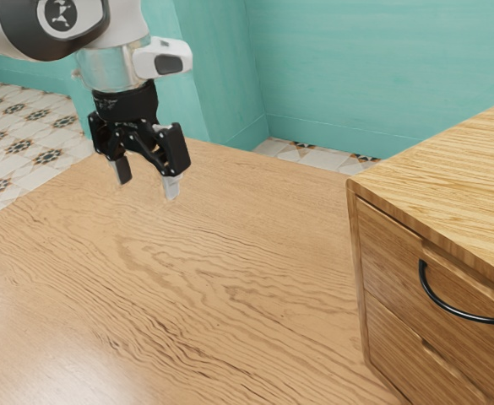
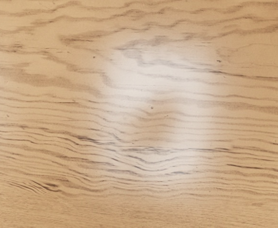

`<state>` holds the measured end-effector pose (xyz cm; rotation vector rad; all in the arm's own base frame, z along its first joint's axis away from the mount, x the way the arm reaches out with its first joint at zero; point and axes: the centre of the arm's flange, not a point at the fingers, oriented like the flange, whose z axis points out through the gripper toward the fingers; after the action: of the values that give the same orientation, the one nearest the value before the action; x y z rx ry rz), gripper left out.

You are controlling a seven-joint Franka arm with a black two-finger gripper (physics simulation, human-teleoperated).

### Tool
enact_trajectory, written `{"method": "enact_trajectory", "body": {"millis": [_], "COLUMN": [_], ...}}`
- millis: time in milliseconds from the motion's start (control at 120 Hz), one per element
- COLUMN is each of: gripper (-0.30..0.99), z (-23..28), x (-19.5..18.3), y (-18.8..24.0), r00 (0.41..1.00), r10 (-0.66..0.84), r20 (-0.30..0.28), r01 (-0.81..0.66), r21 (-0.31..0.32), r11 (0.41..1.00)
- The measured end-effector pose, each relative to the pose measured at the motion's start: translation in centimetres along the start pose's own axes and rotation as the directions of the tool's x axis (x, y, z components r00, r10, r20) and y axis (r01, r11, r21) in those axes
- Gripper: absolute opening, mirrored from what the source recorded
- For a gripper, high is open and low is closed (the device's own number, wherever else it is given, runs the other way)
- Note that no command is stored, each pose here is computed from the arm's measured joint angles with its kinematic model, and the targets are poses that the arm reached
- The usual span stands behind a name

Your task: Pull the drawer handle with one arm to open the drawer

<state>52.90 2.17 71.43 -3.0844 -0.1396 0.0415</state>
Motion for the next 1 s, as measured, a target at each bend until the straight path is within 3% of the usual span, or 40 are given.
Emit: {"method": "enact_trajectory", "body": {"millis": [167, 250, 317, 450, 542, 792, 933, 1000], "gripper": [0.69, 0.69, 0.69, 0.69, 0.69, 0.69, 0.69, 0.69], "z": [-1.7, -6.1, -7.8, -8.5, -8.6, -8.0, -6.3, -6.0], "x": [1.7, -0.3, -1.4, -1.9, -2.3, -5.6, -7.9, -9.3], "y": [-0.9, -0.9, -0.8, 0.4, 2.7, 10.5, 11.1, 12.9], "r00": [0.984, 0.956, 0.945, 0.927, 0.884, 0.653, 0.556, 0.482], "r10": [-0.028, -0.017, -0.007, 0.143, 0.318, 0.705, 0.798, 0.847], "r20": [-0.173, -0.293, -0.328, -0.346, -0.342, -0.276, -0.234, -0.223], "r01": [0.027, 0.010, -0.004, -0.151, -0.329, -0.713, -0.805, -0.850], "r21": [-0.008, -0.027, -0.032, 0.003, 0.029, 0.087, 0.088, 0.114], "r11": [1.000, 1.000, 0.999, 0.989, 0.944, 0.695, 0.587, 0.514]}}
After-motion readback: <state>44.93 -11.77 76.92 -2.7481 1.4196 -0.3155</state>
